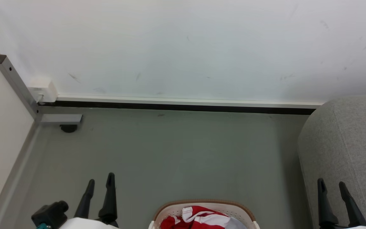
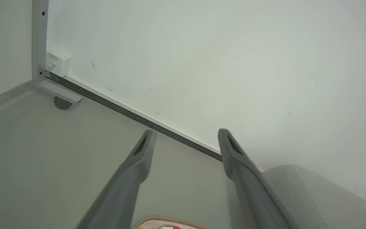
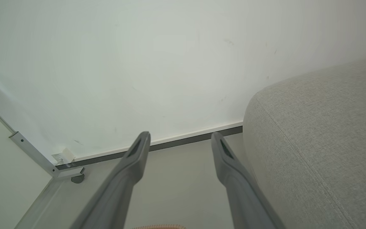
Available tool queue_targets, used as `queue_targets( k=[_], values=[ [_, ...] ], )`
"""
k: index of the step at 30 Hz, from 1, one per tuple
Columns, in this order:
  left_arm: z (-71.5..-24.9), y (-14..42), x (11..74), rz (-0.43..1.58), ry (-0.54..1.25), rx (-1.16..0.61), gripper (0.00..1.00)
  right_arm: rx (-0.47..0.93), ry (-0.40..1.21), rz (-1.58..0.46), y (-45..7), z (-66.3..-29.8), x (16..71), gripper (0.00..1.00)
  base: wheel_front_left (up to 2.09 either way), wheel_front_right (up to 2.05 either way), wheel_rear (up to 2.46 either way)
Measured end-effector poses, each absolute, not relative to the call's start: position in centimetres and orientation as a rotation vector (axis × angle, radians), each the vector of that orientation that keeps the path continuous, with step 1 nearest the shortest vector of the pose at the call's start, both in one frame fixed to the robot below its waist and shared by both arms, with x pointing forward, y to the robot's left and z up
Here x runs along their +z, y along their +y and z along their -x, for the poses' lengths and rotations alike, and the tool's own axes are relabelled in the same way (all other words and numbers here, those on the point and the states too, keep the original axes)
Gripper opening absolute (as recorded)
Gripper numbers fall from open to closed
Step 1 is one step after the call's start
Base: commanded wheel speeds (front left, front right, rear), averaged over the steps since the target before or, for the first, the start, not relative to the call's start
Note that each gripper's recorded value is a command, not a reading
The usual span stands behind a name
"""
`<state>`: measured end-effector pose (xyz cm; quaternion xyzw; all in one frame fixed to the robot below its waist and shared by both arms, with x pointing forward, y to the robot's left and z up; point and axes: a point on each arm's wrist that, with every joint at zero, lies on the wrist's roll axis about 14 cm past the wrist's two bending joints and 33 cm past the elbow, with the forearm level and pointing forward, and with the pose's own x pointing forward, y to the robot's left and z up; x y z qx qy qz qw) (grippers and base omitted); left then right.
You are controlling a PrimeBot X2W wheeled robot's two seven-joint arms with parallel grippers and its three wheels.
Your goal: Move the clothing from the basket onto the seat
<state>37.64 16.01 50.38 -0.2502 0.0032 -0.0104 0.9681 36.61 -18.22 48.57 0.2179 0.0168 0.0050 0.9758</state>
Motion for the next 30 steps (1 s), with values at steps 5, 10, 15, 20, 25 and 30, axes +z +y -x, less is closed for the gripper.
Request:
queue_targets(
  k=[5, 10, 15, 20, 25, 30],
  values=[
    [-37.7, 15.9, 50.6, 0.444, -0.006, -0.026, 1.0, 0.007, 0.034, -0.395, -18.4, -36.6, 48.4, 1.0, 0.0, 0.0, 0.0],
    [-37.6, 15.9, 50.5, 0.381, -0.009, -0.026, 1.0, 0.008, 0.04, -0.353, -18.4, -36.5, 48.0, 1.0, 0.0, 0.0, 0.0],
    [-37.4, 15.9, 50.3, 0.326, -0.011, -0.027, 1.0, 0.012, 0.041, -0.313, -18.4, -36.4, 47.8, 1.0, 0.0, 0.0, 0.0],
    [-37.2, 15.9, 50.1, 0.272, -0.015, -0.033, 1.0, 0.024, 0.036, -0.27, -18.2, -36.3, 47.9, 1.0, 0.0, 0.0, 0.0],
    [-37.2, 15.8, 50.1, 0.231, -0.021, -0.038, 1.0, 0.039, 0.035, -0.247, -17.8, -36.2, 47.8, 1.0, 0.0, 0.0, 0.0],
    [-37.1, 15.5, 50.2, 0.183, -0.03, -0.049, 1.0, 0.052, 0.037, -0.213, -17.5, -35.8, 47.6, 1.0, 0.0, 0.0, 0.0]
  ],
)
